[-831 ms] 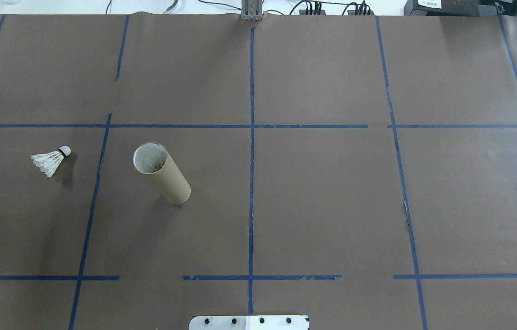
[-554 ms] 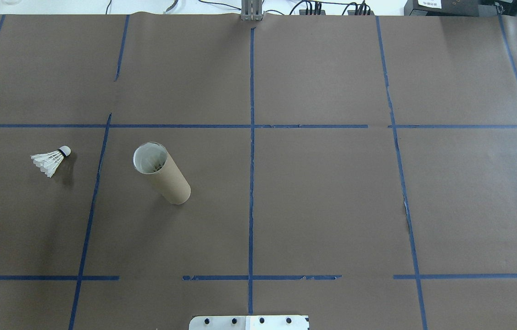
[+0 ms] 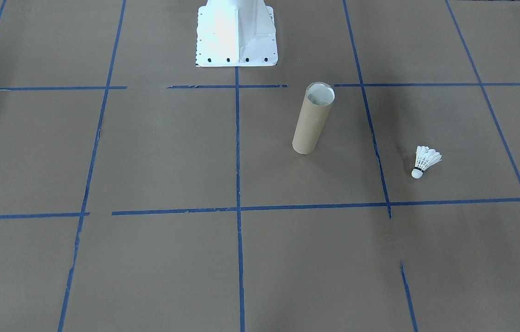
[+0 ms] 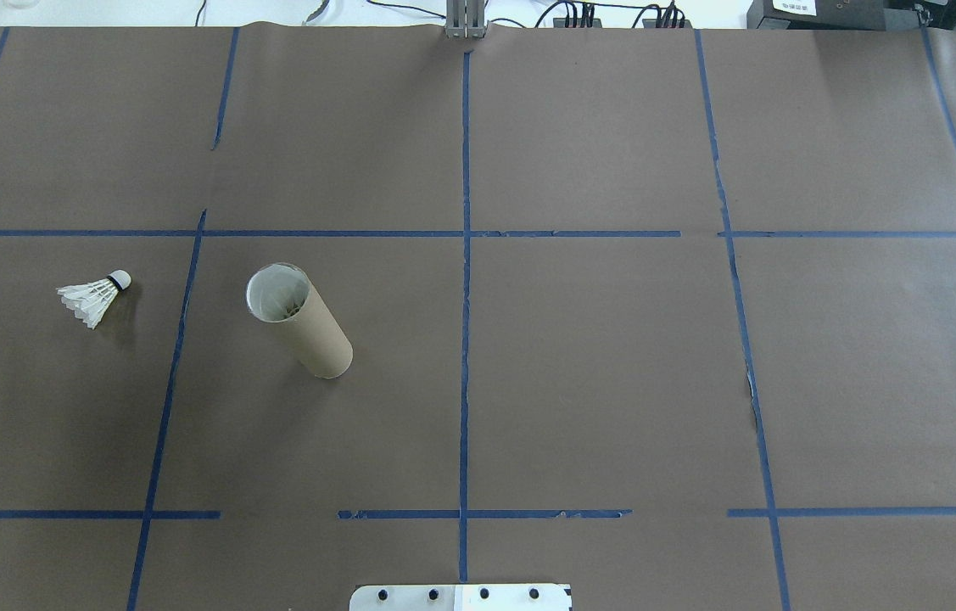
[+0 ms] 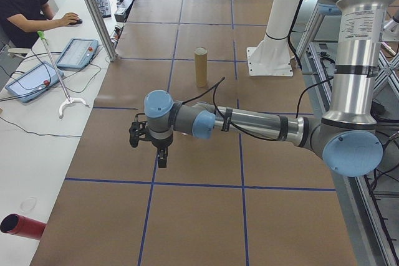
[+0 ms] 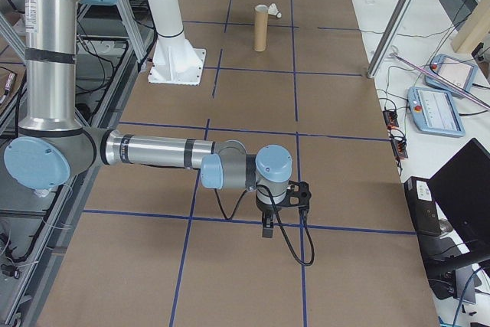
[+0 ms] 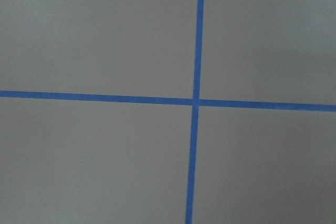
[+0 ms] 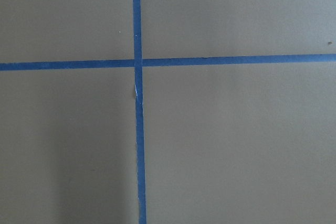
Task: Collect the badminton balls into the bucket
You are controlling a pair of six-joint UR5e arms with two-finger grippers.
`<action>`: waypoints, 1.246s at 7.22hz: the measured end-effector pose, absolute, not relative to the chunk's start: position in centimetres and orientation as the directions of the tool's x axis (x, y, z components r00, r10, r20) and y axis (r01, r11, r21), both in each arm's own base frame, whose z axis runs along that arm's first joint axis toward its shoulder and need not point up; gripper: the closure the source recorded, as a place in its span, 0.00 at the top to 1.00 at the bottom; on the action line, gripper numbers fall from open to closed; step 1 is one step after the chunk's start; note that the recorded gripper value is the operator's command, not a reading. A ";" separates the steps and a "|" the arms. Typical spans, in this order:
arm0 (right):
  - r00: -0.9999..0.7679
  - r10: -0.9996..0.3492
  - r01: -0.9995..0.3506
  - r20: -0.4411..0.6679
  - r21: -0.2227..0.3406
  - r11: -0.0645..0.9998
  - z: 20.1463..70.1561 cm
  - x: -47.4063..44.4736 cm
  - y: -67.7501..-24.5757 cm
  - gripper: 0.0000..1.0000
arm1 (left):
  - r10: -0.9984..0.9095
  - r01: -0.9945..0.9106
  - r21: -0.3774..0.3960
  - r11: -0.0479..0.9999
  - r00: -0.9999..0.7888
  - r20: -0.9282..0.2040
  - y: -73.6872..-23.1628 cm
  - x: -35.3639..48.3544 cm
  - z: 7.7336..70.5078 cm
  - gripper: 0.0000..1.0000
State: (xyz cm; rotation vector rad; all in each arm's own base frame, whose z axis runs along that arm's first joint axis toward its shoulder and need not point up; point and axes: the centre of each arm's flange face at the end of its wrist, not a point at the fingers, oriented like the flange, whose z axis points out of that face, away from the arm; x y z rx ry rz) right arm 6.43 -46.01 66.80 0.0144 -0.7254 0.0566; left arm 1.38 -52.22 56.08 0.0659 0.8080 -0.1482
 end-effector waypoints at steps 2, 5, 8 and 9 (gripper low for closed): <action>0.747 0.047 -0.057 0.663 -0.006 0.998 66.8 6.4 -46.0 1.00 | -0.088 0.189 0.037 0.981 0.611 -0.786 -52.1 5.9 52.0 1.00; 0.747 0.047 -0.057 0.663 -0.007 0.998 66.8 6.4 -46.0 1.00 | -0.072 0.201 0.025 0.979 0.460 -0.885 -50.8 12.1 50.3 1.00; 0.747 0.047 -0.057 0.663 -0.007 0.998 66.8 6.4 -46.0 1.00 | 0.028 0.213 0.117 0.970 0.380 -0.924 -49.9 14.3 54.9 1.00; 0.747 0.047 -0.057 0.663 -0.007 0.998 66.8 6.4 -46.0 1.00 | -0.001 0.237 0.089 0.968 0.356 -0.935 -49.3 15.1 55.6 1.00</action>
